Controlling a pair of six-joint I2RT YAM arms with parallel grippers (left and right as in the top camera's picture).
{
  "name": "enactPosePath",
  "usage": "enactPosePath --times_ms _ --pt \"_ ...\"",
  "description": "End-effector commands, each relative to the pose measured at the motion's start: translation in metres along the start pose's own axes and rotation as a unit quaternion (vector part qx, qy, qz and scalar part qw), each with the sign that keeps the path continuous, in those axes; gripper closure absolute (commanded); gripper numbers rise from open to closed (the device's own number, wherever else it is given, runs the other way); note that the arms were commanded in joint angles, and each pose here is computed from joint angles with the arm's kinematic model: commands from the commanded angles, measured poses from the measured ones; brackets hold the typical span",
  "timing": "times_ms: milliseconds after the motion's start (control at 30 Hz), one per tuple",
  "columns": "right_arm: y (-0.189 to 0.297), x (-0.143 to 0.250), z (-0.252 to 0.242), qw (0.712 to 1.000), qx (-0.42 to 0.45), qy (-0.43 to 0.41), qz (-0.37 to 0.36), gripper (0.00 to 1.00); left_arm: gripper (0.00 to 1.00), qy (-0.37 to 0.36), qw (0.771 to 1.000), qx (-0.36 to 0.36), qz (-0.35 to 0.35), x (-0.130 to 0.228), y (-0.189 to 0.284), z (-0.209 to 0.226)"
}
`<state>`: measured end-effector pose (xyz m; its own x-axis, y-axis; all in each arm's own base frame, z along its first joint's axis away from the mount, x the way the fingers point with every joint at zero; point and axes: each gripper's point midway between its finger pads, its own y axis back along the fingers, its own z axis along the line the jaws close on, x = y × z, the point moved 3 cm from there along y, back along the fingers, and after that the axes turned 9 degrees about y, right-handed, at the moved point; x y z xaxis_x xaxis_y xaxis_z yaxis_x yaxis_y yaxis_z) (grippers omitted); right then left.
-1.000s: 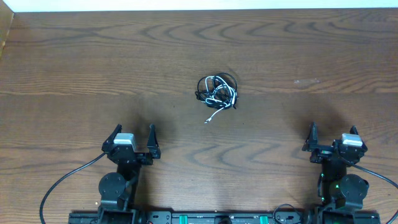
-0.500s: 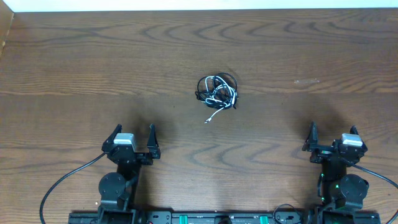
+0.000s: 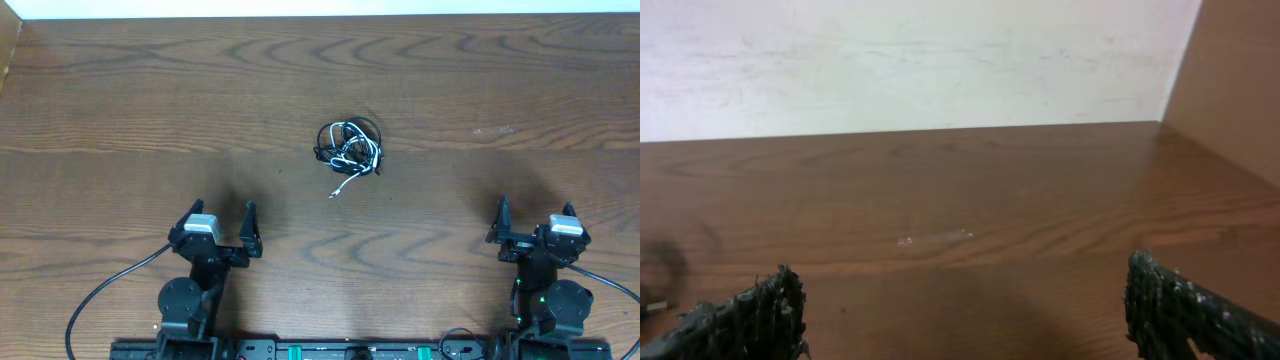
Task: Untangle cables
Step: 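Move the left gripper forward over the black and white cable tangle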
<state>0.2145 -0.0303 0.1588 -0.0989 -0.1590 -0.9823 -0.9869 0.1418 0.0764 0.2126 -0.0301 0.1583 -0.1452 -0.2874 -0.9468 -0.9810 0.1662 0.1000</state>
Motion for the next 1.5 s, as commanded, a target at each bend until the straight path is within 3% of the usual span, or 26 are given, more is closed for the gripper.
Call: enactPosePath --times_ms 0,333,467,900,1467 --pt "0.000 0.002 0.000 1.000 0.000 -0.001 0.003 0.01 0.05 0.010 0.998 0.062 0.019 -0.001 0.004 -0.020" --pt "0.000 0.002 0.000 1.000 0.000 -0.001 0.003 0.01 0.05 0.097 0.989 0.115 0.016 -0.032 0.015 -0.044" --pt "0.000 0.002 0.000 1.000 0.000 -0.001 0.003 0.00 0.05 0.097 0.983 0.152 0.037 -0.044 0.018 -0.060" --pt "0.000 0.002 0.000 1.000 0.000 -0.001 0.003 0.01 0.05 0.127 0.961 0.181 0.167 -0.071 -0.006 -0.089" --pt "0.000 0.002 0.000 1.000 0.000 -0.001 0.003 0.01 0.05 0.139 0.948 0.200 0.207 -0.081 -0.015 -0.100"
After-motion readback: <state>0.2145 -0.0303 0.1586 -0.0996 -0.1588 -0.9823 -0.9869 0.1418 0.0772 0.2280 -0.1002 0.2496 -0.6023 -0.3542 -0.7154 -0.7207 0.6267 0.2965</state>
